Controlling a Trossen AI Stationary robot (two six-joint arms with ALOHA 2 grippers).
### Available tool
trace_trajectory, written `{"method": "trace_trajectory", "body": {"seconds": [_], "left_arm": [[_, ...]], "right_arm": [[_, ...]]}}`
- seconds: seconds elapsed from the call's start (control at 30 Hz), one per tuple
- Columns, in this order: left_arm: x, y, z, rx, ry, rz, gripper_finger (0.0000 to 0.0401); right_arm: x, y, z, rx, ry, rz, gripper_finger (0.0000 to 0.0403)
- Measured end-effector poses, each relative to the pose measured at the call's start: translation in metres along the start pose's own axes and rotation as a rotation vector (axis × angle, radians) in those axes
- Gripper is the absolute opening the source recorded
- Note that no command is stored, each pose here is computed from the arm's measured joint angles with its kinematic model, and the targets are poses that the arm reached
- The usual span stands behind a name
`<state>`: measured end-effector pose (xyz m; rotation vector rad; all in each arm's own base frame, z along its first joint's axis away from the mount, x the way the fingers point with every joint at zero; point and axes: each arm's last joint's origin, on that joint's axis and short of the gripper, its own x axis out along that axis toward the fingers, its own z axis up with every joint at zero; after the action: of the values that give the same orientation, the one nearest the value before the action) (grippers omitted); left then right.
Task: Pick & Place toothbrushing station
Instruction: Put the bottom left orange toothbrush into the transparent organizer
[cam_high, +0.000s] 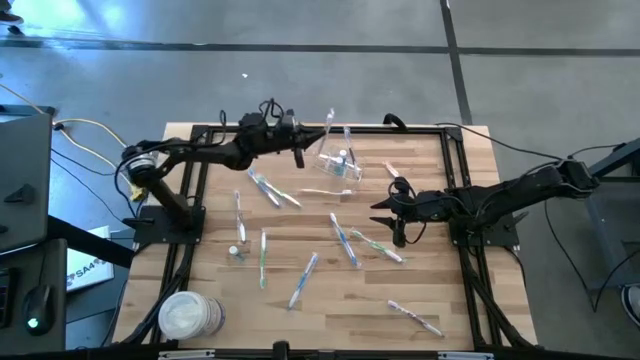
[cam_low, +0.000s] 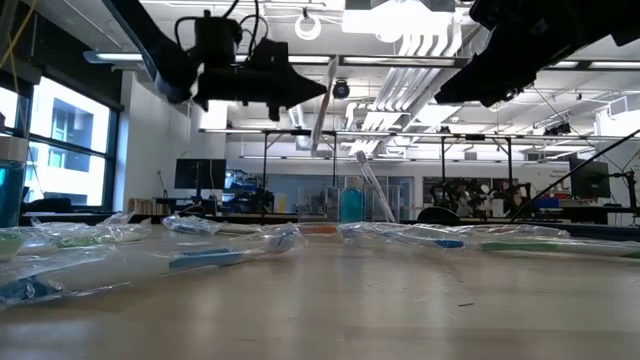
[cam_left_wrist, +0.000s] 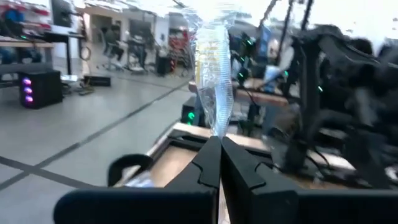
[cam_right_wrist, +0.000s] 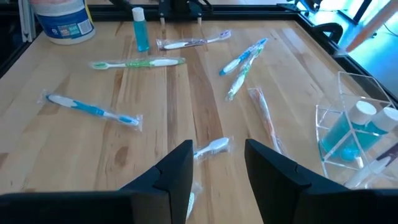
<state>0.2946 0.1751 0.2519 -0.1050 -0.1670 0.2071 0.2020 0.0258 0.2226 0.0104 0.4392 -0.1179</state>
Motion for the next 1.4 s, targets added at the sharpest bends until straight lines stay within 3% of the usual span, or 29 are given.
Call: {"method": "trace_trajectory", "body": {"seconds": [0.2, 0.37, 0.73, 0.87, 1.03, 1.4], "left_arm": [[-0.003, 0.025, -0.008, -0.065, -0.037, 0.069, 0.0], [0.0, 0.032, -0.022, -0.095, -0.023, 0.203, 0.0], [0.015, 0.029, -0.023, -0.086, -0.033, 0.146, 0.0], [0.013, 0.035, -0.027, -0.121, 0.005, 0.226, 0.0], [0.013, 0.036, -0.026, -0.119, -0.002, 0.212, 0.0], [0.023, 0.04, -0.051, -0.155, 0.013, 0.194, 0.0]], "right_arm": [[0.002, 0.0, -0.001, -0.009, 0.009, -0.001, 0.0138], [0.012, 0.003, -0.005, -0.051, 0.033, -0.003, 0.0138], [0.027, 0.001, -0.003, -0.094, -0.017, -0.069, 0.0138], [0.027, 0.002, -0.003, -0.094, -0.019, -0.069, 0.0138], [0.027, 0.002, -0.003, -0.098, -0.014, -0.069, 0.0138], [0.027, 0.002, -0.003, -0.121, -0.014, -0.069, 0.0138]]}}
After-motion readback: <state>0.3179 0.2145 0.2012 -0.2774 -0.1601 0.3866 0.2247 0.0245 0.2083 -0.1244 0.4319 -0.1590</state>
